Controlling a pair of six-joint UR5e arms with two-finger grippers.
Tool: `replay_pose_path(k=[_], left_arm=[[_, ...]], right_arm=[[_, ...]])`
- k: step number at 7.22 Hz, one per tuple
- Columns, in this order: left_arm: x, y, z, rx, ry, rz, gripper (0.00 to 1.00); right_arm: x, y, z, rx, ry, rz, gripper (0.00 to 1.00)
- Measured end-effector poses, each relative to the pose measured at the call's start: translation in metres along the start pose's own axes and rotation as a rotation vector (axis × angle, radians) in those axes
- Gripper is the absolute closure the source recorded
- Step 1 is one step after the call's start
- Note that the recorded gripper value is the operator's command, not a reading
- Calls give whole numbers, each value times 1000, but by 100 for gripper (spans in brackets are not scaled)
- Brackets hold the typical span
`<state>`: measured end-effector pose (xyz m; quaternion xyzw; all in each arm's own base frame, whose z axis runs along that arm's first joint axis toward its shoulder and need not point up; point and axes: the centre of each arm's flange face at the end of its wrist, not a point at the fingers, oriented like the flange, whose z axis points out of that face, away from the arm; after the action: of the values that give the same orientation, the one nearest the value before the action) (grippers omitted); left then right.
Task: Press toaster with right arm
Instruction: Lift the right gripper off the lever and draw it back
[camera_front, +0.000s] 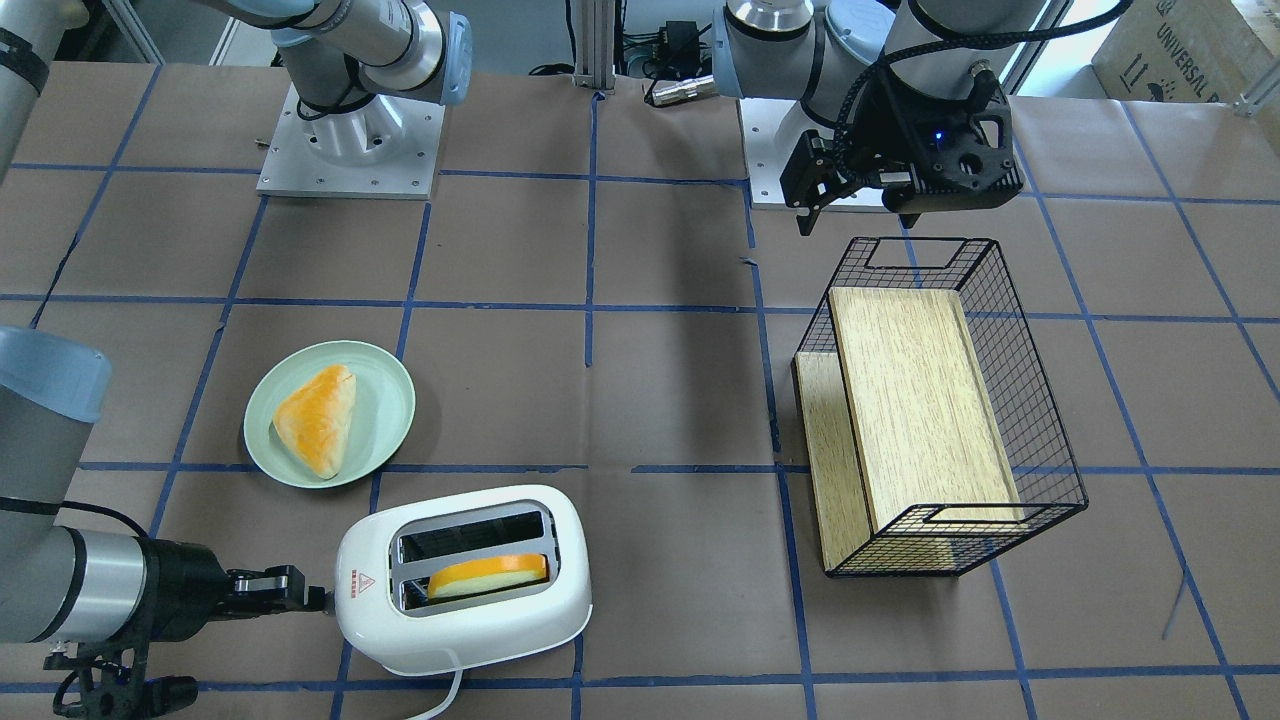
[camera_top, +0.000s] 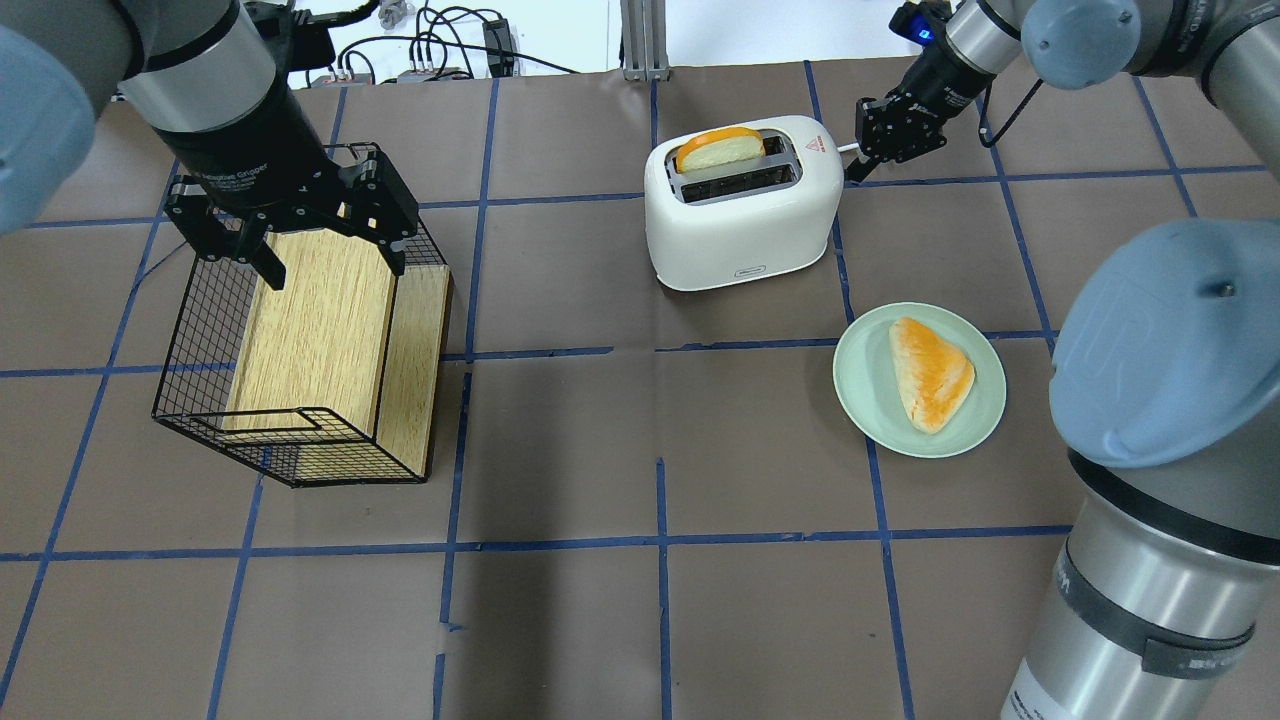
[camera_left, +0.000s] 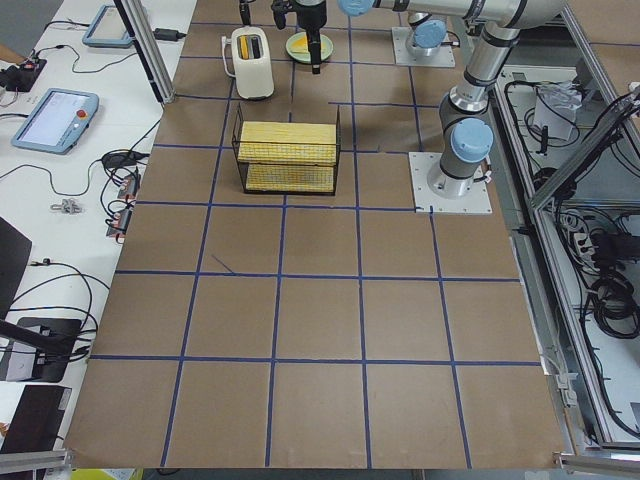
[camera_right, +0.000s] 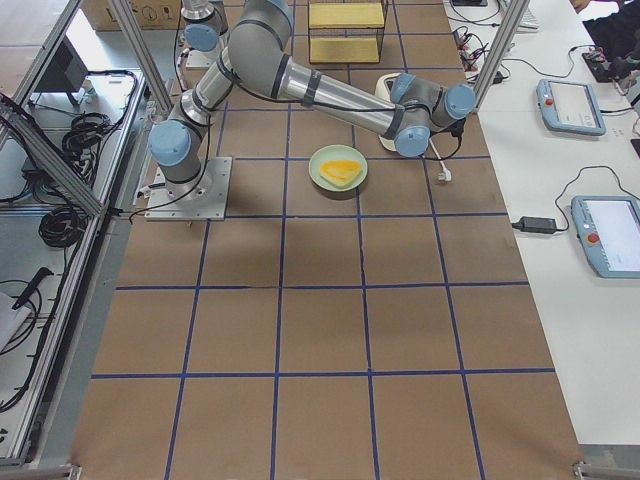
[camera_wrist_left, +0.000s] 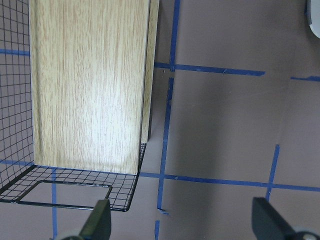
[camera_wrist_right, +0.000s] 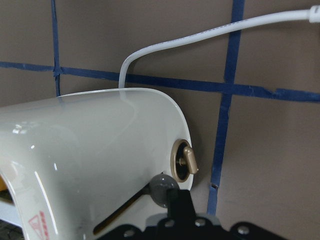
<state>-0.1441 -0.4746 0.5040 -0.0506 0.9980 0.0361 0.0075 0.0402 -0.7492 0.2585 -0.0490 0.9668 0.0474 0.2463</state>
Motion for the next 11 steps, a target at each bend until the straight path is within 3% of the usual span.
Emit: replay_pose_path(k=[6,7,8,9,11], left_arm=[[0,0,0,0,0,0,0],[0,0,0,0,0,0,0],[0,0,0,0,0,0,0],[0,0,0,0,0,0,0],[0,0,0,0,0,0,0]], right_arm=[[6,-3,9,-8,0,2,95],[5,-5,8,-4,4,0,80],[0,-6,0,8,21,-6,1],[-13,-6,-23,32,76,-25,0],[-78,6,-95,72,328,-109,0]])
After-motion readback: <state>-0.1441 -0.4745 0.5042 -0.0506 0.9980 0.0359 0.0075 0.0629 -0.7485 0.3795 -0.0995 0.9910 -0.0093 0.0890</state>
